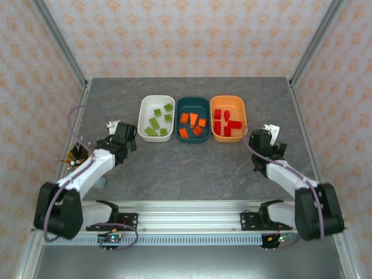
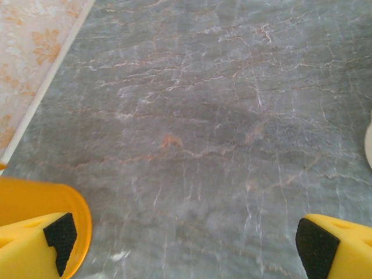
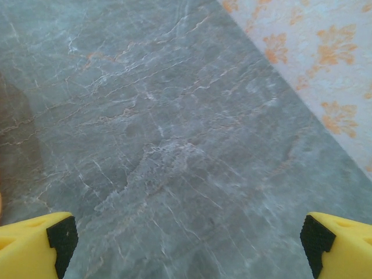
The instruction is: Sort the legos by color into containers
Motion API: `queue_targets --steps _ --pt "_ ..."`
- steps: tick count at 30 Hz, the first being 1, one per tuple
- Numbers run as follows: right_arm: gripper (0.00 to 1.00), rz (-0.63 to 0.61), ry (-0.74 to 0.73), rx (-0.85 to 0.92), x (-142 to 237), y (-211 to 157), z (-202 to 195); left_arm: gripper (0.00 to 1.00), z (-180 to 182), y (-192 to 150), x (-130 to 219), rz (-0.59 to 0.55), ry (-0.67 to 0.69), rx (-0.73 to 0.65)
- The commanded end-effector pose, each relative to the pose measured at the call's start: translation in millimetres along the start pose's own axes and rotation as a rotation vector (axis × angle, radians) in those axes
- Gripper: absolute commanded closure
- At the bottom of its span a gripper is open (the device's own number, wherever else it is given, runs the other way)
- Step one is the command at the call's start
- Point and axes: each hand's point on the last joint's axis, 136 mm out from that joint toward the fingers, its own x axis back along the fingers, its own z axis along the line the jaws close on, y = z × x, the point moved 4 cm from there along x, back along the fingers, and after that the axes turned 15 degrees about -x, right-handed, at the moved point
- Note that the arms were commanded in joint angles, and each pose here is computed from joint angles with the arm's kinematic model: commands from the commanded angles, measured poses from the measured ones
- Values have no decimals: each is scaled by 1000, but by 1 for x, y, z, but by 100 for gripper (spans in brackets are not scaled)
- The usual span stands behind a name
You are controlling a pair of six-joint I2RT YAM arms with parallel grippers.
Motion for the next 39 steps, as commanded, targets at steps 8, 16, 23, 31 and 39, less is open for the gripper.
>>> queue_targets --steps 8,16,23,31,39 --pt "0 -74 140 -103 -52 36 35 0 10 54 -54 -261 -66 135" --pt "0 -181 276 -139 -40 17 27 0 10 49 -58 -409 -76 129" --pt "1 -167 230 -144 -44 19 25 0 0 37 -56 -478 -27 106" --pt "1 -168 233 -145 -43 20 25 0 0 32 -55 -488 -5 116" --pt "1 -167 235 -142 -43 19 26 0 -1 32 -55 -489 -1 113"
